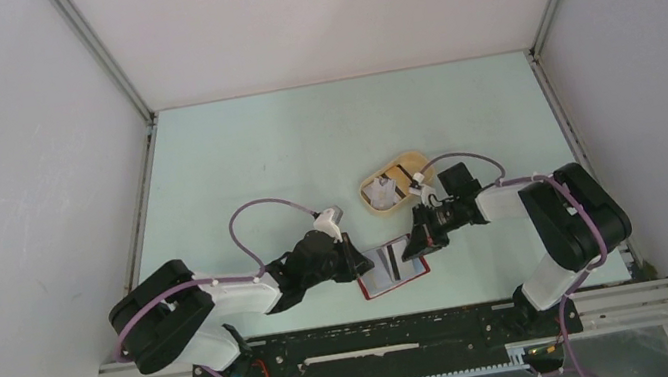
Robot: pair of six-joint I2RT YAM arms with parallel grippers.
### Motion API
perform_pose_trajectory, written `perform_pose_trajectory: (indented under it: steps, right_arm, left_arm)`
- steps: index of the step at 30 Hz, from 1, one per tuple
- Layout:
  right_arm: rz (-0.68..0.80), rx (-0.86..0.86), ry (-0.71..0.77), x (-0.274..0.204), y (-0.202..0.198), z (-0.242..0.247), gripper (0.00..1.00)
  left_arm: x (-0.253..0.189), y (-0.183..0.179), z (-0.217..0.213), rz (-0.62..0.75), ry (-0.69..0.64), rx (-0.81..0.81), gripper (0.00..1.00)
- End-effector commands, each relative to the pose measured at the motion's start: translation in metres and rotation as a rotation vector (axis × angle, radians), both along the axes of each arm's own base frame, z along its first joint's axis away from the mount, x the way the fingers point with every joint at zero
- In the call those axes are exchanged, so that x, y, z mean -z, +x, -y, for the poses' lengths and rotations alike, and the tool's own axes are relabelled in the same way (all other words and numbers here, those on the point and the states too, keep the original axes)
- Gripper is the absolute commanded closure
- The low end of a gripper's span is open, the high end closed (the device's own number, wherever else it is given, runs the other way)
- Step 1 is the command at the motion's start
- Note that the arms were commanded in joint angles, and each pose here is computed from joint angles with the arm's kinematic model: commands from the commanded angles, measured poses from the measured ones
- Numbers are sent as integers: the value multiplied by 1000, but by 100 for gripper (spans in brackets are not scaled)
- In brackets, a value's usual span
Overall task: Put the credit cards into the card holder
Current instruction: Insert the credit card into the card holder.
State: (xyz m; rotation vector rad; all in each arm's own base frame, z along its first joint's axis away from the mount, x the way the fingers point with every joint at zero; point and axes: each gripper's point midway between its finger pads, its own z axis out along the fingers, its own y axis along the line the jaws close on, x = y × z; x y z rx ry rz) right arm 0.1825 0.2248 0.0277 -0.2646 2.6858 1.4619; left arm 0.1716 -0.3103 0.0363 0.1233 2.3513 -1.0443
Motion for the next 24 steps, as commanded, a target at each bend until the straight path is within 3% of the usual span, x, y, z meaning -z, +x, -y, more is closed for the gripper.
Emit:
perform_pose_trajectory:
  steps: [1,24]
  right_arm:
    - [-6,0,-87,18,-12,10,100]
    - [-48,0,-110,25,-15,2,100]
  left_arm:
    - [10,2,-9,3,55,-11,95]
    - [8,1,-6,9,43,5,96]
